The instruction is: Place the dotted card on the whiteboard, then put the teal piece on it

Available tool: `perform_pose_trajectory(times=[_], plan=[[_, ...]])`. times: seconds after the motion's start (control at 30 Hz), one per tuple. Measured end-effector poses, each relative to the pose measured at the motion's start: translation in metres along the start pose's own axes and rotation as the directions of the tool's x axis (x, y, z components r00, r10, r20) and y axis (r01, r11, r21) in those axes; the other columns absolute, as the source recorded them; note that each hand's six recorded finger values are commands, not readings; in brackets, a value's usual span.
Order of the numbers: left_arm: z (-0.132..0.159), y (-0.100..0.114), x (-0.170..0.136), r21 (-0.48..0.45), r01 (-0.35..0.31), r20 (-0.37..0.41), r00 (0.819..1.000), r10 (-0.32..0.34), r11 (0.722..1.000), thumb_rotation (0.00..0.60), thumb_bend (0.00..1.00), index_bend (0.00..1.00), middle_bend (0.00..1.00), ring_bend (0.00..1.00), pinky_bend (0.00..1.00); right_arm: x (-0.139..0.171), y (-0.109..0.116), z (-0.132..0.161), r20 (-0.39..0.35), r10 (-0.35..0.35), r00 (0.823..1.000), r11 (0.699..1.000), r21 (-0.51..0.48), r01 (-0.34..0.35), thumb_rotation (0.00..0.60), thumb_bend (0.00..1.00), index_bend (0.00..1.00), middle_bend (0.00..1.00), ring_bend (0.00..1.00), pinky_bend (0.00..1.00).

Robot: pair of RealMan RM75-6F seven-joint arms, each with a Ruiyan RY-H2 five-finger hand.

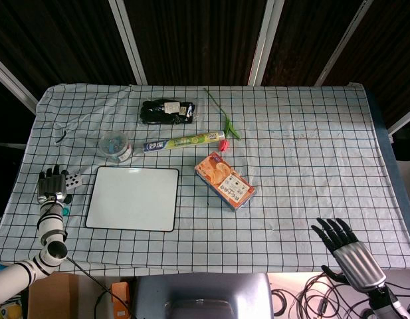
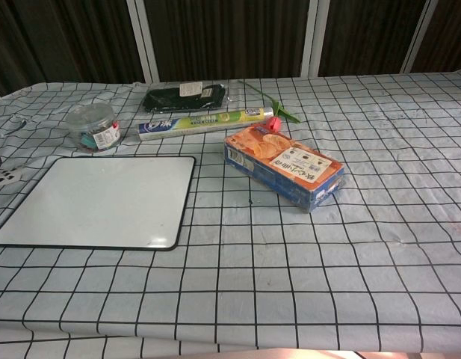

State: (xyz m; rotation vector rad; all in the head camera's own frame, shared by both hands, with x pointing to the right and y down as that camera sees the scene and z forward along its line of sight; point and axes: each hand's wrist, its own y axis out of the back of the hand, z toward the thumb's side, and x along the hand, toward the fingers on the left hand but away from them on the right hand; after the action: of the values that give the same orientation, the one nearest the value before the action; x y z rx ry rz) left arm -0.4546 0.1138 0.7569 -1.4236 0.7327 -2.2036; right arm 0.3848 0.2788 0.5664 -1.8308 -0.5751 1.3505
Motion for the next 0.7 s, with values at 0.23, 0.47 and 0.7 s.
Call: perform_pose_trajectory(times=[0.23,0.47,0.7], plan=[[-0.003,0.000,0.005,-0.003,0.006,-0.016,1.000,-0.006,1.000,0.600,0.36,0.21,0.00,0.00,0.08,0.001,0.001,-0.002,0.006,-0.002,1.000,1.000,-0.003,0.002,0.600,0.17,0.00,0.00,0.00,0.00],[-0.007,-0.001,0.013,-0.015,0.019,-0.040,0.999,-0.020,1.000,0.600,0.36,0.22,0.00,0.00,0.08,0.002,0.003,-0.004,0.013,-0.012,1.000,1.000,-0.008,0.012,0.600,0.17,0.00,0.00,0.00,0.00],[-0.006,-0.005,0.019,-0.022,0.034,-0.044,0.998,-0.035,0.999,0.600,0.35,0.24,0.00,0.00,0.08,0.003,0.003,-0.005,0.017,-0.013,1.000,1.000,-0.007,0.013,0.600,0.17,0.00,0.00,0.00,0.00]])
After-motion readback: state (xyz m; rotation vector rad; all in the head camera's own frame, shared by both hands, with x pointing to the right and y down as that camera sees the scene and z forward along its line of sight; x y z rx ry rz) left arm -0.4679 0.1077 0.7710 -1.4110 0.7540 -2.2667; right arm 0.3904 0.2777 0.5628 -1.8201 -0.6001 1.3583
